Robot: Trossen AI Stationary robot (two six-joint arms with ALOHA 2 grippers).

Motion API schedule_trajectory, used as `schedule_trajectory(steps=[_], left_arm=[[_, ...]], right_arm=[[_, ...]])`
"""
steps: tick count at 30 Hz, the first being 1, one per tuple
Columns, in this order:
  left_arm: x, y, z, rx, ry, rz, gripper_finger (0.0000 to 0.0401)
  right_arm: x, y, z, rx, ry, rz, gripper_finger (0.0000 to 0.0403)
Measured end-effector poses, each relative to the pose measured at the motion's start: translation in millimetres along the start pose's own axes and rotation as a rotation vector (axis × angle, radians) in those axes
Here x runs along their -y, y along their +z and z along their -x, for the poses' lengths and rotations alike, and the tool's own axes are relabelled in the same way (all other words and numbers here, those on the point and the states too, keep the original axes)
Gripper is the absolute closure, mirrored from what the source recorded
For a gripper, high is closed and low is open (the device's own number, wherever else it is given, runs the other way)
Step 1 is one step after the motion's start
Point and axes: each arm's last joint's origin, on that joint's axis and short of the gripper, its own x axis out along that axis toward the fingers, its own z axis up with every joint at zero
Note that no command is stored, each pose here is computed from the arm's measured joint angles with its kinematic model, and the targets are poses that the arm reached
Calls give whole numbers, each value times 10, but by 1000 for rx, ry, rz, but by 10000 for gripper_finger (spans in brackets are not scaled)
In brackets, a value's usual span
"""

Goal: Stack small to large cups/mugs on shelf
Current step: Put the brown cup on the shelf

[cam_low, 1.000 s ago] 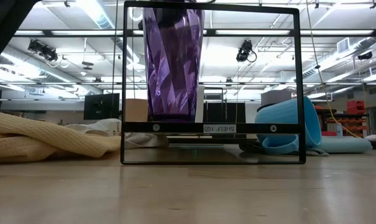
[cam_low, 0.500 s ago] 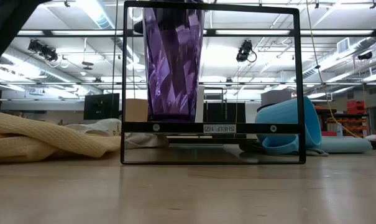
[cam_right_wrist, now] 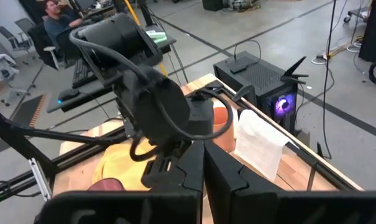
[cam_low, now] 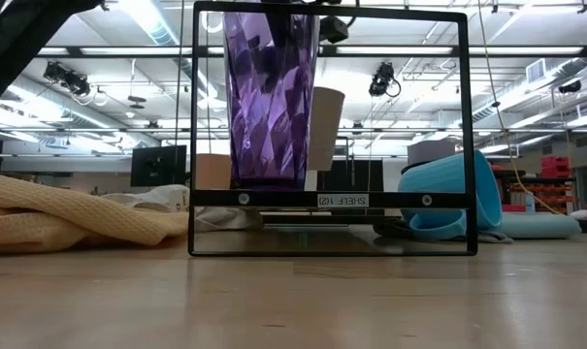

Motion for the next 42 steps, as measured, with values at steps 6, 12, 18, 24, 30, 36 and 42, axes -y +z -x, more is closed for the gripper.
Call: schedule_trajectory(steps=[6,12,18,24,30,36,42], left_arm=[[10,-17,-56,-29,15,0,391],[-1,-120,-40,-77,73,-26,391],[49,-177,163,2,13,-31,391],[-181,-175,563,71,1,-17,391],[-476,-214,945,144,36,7,391],[-435,-69,1216,357,-184,60,391],[-252,-27,1070,334,-256,20,391]], right_arm=[[8,2,54,9,3,5,388],[9,-1,55,6,2,5,388],[12,0,53,10,-7,6,388],[13,2,47,11,-14,5,388],[12,1,47,11,-14,-1,388],[13,5,47,16,-17,-5,388],[17,6,47,21,-33,-5,388]])
